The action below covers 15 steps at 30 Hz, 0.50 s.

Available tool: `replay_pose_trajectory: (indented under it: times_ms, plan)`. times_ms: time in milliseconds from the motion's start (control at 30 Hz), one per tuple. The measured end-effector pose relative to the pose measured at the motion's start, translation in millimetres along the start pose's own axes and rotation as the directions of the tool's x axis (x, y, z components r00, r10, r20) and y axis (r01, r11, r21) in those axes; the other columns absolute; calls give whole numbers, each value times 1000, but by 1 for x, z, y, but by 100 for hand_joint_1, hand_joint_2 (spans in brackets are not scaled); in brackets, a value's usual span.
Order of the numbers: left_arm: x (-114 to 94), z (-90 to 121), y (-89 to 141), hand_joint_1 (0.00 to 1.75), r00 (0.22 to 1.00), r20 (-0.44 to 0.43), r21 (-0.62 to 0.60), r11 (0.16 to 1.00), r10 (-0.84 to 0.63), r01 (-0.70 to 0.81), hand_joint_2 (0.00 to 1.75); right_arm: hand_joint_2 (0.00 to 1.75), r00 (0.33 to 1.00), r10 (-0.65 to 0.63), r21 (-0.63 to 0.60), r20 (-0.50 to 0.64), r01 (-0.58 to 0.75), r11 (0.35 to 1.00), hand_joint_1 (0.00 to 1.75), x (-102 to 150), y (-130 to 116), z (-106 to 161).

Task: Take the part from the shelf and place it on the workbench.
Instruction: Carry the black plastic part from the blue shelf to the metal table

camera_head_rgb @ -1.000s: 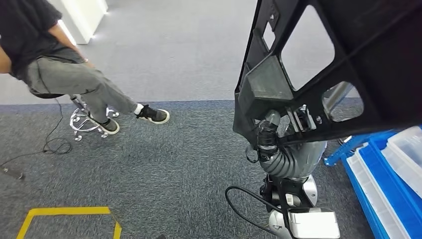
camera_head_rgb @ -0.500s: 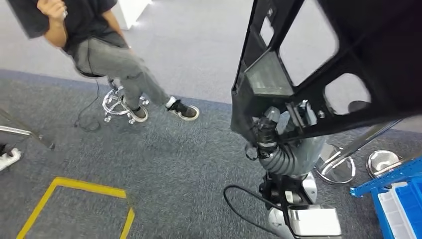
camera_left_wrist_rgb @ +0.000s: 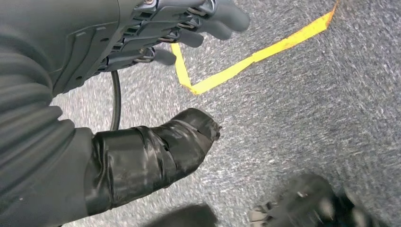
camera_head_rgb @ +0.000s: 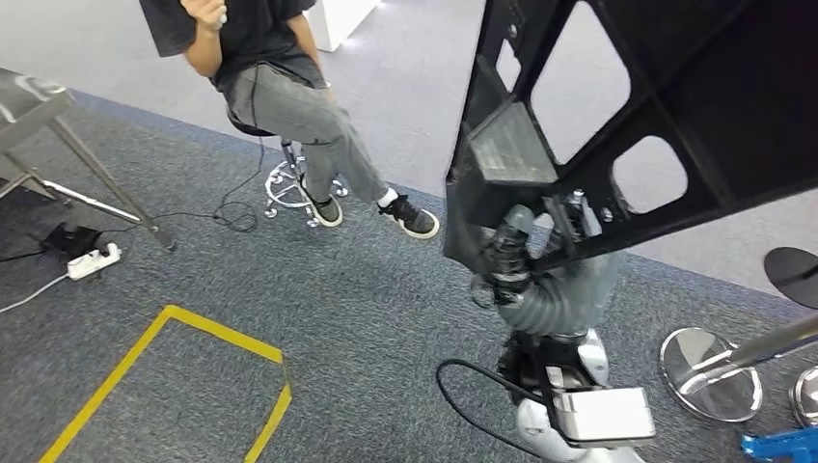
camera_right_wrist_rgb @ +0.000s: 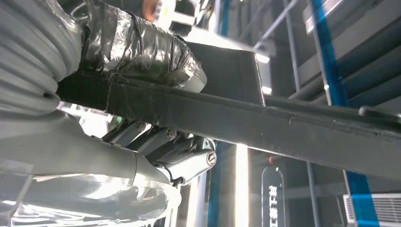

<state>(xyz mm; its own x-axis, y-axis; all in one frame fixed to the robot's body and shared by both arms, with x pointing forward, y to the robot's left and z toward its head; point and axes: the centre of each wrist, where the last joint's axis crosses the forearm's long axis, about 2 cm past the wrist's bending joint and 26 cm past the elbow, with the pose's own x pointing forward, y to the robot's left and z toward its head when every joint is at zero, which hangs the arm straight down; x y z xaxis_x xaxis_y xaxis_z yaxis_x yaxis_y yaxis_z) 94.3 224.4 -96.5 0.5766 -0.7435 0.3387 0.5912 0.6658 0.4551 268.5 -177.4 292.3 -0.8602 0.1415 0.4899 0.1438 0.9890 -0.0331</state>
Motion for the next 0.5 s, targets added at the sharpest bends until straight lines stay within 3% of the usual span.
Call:
replay_pose_trajectory:
  times_ms: [500]
  plan:
    - [-1,1,-1,0,1000,0,-3,1000,1,-1,175,175,999,-30,7,-13,30,1000,175,-3,2,0]
